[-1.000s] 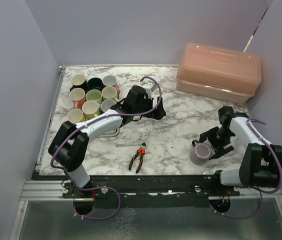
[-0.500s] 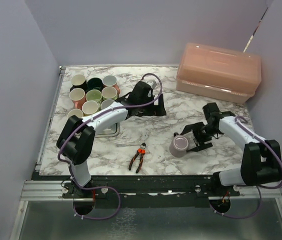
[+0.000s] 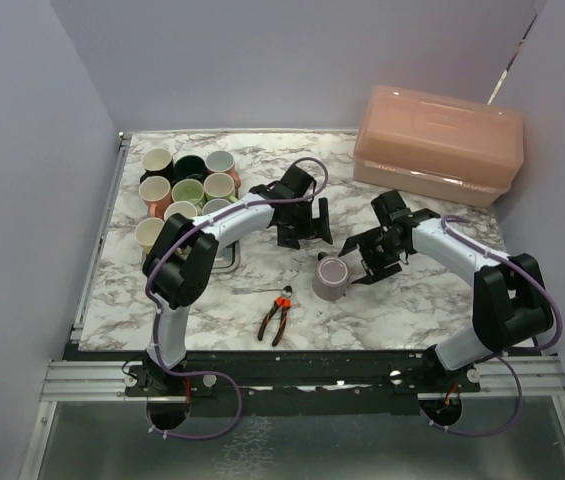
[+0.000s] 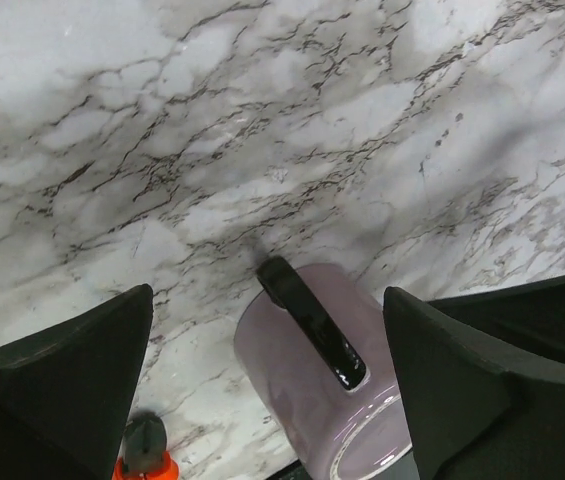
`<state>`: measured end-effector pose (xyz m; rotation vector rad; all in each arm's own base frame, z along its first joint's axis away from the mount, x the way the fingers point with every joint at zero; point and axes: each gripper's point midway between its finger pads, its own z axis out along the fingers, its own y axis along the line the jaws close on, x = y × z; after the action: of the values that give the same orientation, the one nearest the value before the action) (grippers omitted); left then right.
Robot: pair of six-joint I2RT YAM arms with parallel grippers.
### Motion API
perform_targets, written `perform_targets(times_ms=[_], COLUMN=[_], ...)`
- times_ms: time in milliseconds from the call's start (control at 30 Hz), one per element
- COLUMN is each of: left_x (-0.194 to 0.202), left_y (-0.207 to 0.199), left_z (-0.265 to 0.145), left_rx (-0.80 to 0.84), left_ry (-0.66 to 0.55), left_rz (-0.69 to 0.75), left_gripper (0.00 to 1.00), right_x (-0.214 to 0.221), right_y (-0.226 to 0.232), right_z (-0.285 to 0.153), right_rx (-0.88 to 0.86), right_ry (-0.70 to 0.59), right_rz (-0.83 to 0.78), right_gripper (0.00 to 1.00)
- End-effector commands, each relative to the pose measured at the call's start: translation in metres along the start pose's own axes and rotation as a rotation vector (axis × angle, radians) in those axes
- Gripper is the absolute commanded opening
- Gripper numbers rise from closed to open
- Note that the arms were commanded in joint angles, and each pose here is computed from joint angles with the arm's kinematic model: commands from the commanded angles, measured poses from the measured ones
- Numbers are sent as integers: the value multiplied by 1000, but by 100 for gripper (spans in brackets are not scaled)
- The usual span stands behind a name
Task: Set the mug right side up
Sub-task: Move the cup to the center of the board, then turn over the cup at the center of the board.
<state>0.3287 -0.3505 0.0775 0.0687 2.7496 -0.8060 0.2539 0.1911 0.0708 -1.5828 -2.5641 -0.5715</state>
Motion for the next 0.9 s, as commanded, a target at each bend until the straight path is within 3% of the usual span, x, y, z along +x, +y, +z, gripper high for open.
perform_targets(times_ms=[0, 200, 400, 700, 867], left_x=[11, 19, 37, 43, 49], left_y=[13, 5, -11, -9, -4], left_z=[-8, 1, 10, 10, 10], left_rx=[-92, -81, -86, -134, -148], left_ry=[39, 81, 131, 203, 235], left_rz=[-88, -172, -172, -86, -34], left_gripper=[97, 98, 92, 44, 35], right_x=[-33, -45, -56, -73, -81], right_y=[-7, -15, -16, -24, -32], right_z=[-6, -5, -7, -2, -5], right_rx=[11, 13, 12, 17, 30], right_ry=[-203, -271, -326, -351, -371], right_rz=[13, 11, -1, 10, 15], right_gripper=[74, 74, 74, 73, 72])
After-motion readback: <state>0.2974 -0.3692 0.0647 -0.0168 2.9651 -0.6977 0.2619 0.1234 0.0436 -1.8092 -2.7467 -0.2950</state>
